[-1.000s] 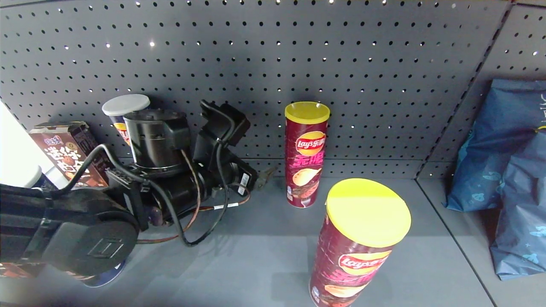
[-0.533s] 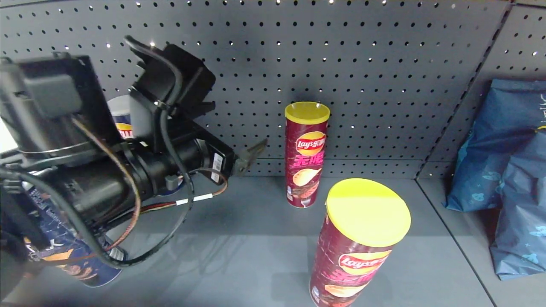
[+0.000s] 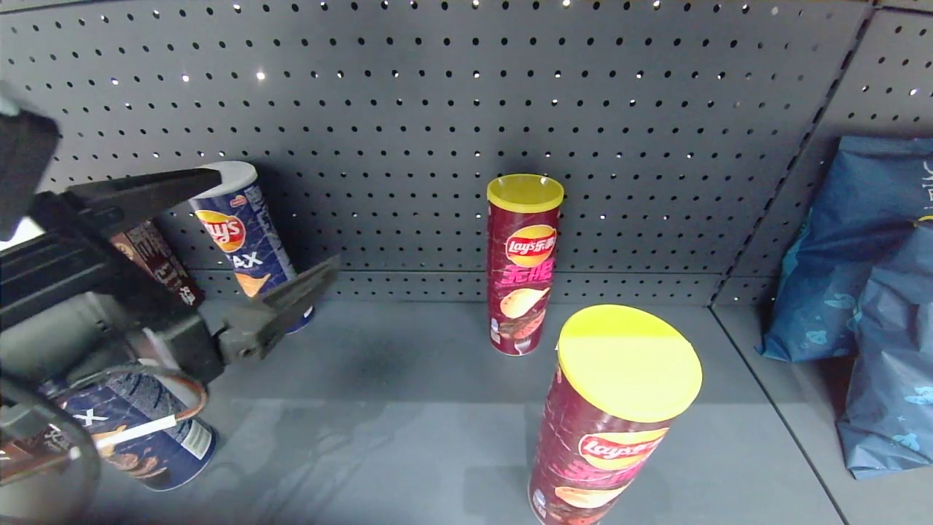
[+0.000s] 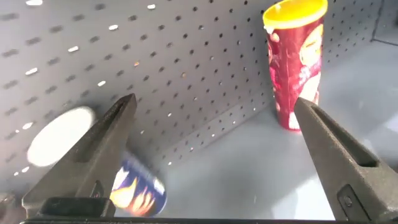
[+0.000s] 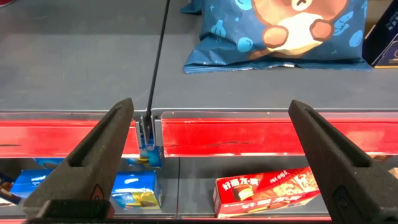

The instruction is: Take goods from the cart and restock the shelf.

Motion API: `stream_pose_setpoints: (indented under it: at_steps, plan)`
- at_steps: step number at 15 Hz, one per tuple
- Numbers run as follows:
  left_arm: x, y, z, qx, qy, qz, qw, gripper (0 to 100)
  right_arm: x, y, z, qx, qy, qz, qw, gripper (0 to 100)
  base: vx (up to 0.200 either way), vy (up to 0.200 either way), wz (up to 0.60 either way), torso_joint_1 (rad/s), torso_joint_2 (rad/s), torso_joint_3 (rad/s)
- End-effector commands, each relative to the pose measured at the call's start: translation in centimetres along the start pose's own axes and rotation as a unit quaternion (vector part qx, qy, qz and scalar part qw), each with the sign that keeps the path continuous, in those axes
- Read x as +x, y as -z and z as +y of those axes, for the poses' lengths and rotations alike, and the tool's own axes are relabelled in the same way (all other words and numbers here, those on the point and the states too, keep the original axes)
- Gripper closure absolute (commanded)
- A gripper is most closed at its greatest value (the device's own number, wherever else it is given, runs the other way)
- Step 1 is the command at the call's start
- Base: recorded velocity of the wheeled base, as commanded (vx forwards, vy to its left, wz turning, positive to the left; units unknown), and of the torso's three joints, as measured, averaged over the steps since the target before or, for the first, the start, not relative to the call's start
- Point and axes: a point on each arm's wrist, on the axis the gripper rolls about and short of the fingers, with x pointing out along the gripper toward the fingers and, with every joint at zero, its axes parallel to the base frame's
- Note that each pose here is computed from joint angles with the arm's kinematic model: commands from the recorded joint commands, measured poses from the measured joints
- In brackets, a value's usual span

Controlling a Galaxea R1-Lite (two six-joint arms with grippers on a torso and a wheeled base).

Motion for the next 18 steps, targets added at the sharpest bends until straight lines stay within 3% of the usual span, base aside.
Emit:
stream_pose_setpoints:
  at_steps: [1,2,4,7,8,10,18]
  plan:
    - [-3.7,-0.5,0.9,-0.008,-0.016,-0.040,0.9990,0,0.0,0.0,0.0,0.000,0.000,0.000,1.000,0,0.000,0.000,0.00,0.000,0.00,0.000]
    - [-4.7,-0.7,1.2,-0.011,-0.020,-0.054,0.9983,0,0.0,0.0,0.0,-0.001,0.000,0.001,1.000,0,0.000,0.000,0.00,0.000,0.00,0.000]
    - [-6.9,-0.6,1.4,-0.012,-0.009,-0.055,0.9984,0,0.0,0.0,0.0,0.000,0.000,0.000,1.000,0,0.000,0.000,0.00,0.000,0.00,0.000]
    - [-10.6,0.3,1.5,-0.008,0.031,-0.029,0.9991,0,0.0,0.0,0.0,-0.001,0.000,0.001,1.000,0,0.000,0.000,0.00,0.000,0.00,0.000]
    - [-12.4,1.1,1.6,-0.001,0.046,-0.007,0.9989,0,0.0,0.0,0.0,0.000,0.000,0.001,1.000,0,0.000,0.000,0.00,0.000,0.00,0.000]
    - [-13.7,1.7,1.7,0.001,0.062,0.000,0.9981,0,0.0,0.0,0.0,-0.001,-0.001,0.001,1.000,0,0.000,0.000,0.00,0.000,0.00,0.000]
    - [-17.1,1.9,2.6,-0.011,0.033,-0.051,0.9981,0,0.0,0.0,0.0,-0.001,-0.001,0.000,1.000,0,0.000,0.000,0.00,0.000,0.00,0.000]
